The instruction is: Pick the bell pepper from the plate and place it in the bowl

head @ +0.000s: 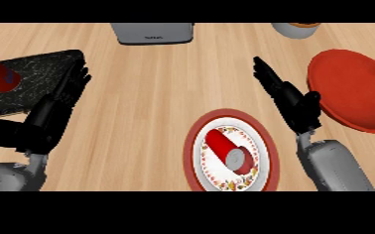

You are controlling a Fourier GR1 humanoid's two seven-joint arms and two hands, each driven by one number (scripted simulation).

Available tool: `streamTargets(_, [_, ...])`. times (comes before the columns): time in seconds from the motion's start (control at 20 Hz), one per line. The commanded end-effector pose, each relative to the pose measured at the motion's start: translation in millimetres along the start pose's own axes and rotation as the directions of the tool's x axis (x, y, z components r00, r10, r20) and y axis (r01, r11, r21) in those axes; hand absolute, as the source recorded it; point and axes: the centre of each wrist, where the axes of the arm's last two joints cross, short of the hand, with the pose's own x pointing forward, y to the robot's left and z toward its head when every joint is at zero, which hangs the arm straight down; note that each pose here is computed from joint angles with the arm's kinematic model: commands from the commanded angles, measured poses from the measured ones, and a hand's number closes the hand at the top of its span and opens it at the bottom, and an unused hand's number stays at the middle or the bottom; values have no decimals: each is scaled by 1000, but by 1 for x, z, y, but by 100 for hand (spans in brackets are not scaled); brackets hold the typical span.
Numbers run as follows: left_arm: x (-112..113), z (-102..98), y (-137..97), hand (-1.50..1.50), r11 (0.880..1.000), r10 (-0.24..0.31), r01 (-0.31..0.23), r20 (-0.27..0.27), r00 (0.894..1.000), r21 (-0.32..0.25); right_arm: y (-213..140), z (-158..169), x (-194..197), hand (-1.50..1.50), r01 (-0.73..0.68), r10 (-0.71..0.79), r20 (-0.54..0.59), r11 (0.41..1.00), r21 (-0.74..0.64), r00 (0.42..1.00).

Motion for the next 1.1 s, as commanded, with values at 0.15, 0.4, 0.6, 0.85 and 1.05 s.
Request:
streamTargets(0.15, [-14, 3, 22, 0, 986, 121, -126, 57, 991, 105, 47, 24, 11, -150, -55, 45, 136, 996, 72, 990])
streamTargets(0.4, [-16, 6, 13, 0, 960, 246, -250, 45, 968, 127, 5, 33, -12, -150, -510, 527, -16, 814, -277, 850])
streamTargets(0.6, [-12, 7, 17, 0, 955, 272, -275, 50, 961, 106, 40, 40, -23, -150, -503, 569, 114, 791, -348, 815])
streamTargets(0.85, [-12, 5, 15, 0, 956, 275, -277, 42, 961, 94, 26, 13, 16, -150, -700, 749, 33, 634, -330, 662])
streamTargets(1.05, [-8, -4, 23, 0, 960, 257, -261, 50, 965, 99, 18, 15, 44, -150, -856, 846, -136, 514, -57, 516])
